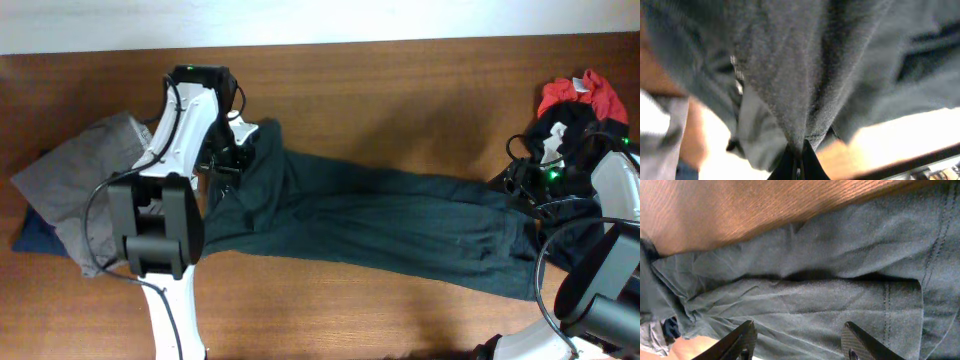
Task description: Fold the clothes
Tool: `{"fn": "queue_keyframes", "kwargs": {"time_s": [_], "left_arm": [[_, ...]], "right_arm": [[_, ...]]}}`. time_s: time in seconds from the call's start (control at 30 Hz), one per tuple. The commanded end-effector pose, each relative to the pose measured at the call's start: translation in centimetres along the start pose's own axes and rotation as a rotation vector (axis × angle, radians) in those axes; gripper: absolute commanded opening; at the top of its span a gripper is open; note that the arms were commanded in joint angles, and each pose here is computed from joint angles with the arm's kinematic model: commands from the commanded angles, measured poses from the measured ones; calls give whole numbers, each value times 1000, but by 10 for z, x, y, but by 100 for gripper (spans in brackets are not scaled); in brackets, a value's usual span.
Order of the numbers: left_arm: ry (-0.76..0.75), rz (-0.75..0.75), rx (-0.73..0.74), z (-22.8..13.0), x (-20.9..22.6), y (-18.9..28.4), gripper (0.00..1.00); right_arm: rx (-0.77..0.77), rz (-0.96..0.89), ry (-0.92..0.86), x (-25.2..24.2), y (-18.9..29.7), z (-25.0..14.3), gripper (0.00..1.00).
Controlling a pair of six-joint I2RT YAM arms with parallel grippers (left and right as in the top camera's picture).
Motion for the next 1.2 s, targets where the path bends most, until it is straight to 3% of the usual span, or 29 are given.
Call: {"fn": "queue_keyframes", "kwargs": {"time_s": [0.0,0.43,0.6,0.9,1.07,1.17], "left_arm": [[3,-6,-80,-14,-8,38,0],[42,-12,26,-35,-9,33,1],[108,81,47,-39,4,30,1],[141,112,141,-53,9,10,1],[245,262,192,-64,28,1,1],[329,374,180,-67,45,5,6]], "right_arm": [[-29,14,39,9,8,2,59],[-34,13,43,9,8,3,60],[-33,13,42,9,8,3,60],[-33,13,42,9,8,3,60],[-33,7,42,8,8,3,61],[-31,-13,42,6,8,3,60]]}}
Point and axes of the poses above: each gripper's point midway between its finger pads, its own y axis back along the fingers, its own x axis along the line the jaws close on, z = x × y, the point moved 4 cm from there along y, back along the fingers, and after that the axes turned 6 degrees about y, right-handed, at the moved point
